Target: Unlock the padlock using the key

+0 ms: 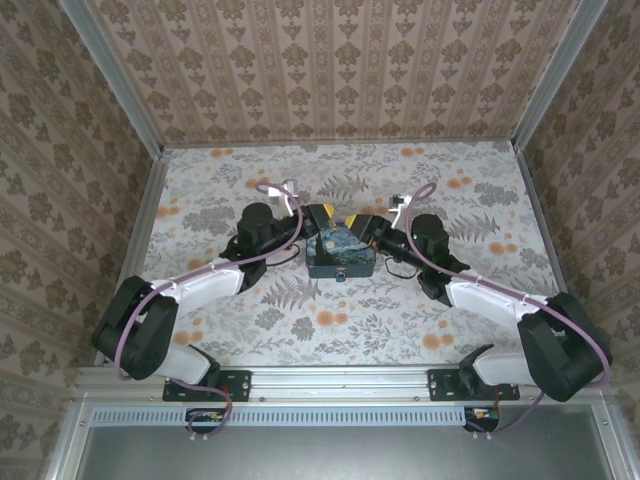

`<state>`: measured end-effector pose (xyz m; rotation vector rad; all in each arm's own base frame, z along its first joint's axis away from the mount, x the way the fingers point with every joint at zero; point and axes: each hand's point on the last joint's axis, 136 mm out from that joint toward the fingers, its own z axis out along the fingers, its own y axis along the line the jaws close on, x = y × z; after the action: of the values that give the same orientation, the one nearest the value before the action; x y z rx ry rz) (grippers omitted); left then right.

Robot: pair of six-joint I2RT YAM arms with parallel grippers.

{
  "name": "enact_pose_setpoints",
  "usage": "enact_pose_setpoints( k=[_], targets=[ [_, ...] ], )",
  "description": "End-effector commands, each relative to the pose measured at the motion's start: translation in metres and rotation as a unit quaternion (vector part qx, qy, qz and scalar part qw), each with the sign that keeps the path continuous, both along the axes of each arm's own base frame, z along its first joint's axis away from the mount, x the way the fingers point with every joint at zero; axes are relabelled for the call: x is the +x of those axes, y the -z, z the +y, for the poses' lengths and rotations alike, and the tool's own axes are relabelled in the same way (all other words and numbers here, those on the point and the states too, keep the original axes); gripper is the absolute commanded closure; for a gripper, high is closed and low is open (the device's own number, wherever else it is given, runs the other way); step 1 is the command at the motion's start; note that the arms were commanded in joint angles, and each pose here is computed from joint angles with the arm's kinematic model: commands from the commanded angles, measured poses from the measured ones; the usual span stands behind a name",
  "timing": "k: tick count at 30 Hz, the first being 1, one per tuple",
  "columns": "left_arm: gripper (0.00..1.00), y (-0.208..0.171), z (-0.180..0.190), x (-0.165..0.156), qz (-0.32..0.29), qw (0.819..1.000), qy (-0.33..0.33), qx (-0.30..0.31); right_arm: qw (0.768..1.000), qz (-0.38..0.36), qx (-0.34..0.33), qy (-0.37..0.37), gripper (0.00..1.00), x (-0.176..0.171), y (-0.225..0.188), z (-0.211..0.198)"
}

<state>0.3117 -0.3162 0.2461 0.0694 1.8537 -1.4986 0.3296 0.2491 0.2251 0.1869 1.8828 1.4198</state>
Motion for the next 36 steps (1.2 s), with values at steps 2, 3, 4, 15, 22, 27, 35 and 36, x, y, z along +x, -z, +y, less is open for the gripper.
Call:
enact_pose_setpoints(
  k=[2,3,4,15,22,27,35,36],
  targets=[
    [1.0,-0.029,0.001,0.007,-0.022,0.999,-0.011,-0.048,0.995,-0.073,0.056,-0.027,0.46,0.004,-0.046,0.012],
    [1.0,-0.031,0.001,0.007,-0.021,0.998,-0.012,-0.054,0.994,-0.08,0.064,-0.03,0.46,0.005,-0.049,0.013],
    [1.0,-0.031,0.001,0.007,-0.02,0.998,-0.012,-0.058,0.994,-0.077,0.066,-0.032,0.47,0.008,-0.045,0.015],
    [1.0,-0.031,0.0,0.006,-0.014,0.997,-0.016,-0.068,0.99,-0.083,0.09,-0.064,0.58,0.011,-0.048,0.031],
    [1.0,-0.031,-0.002,0.008,-0.014,0.997,-0.016,-0.07,0.989,-0.08,0.09,-0.08,0.66,0.007,-0.045,0.039],
    [1.0,-0.032,-0.004,0.009,-0.015,0.997,-0.016,-0.074,0.989,-0.072,0.089,-0.088,0.71,0.006,-0.041,0.043],
    [1.0,-0.031,-0.004,0.01,-0.013,0.997,-0.018,-0.075,0.99,-0.064,0.087,-0.091,1.0,0.006,-0.036,0.046],
    [1.0,-0.031,-0.004,0.01,-0.012,0.997,-0.018,-0.075,0.99,-0.063,0.085,-0.091,1.0,0.006,-0.035,0.046]
  ],
)
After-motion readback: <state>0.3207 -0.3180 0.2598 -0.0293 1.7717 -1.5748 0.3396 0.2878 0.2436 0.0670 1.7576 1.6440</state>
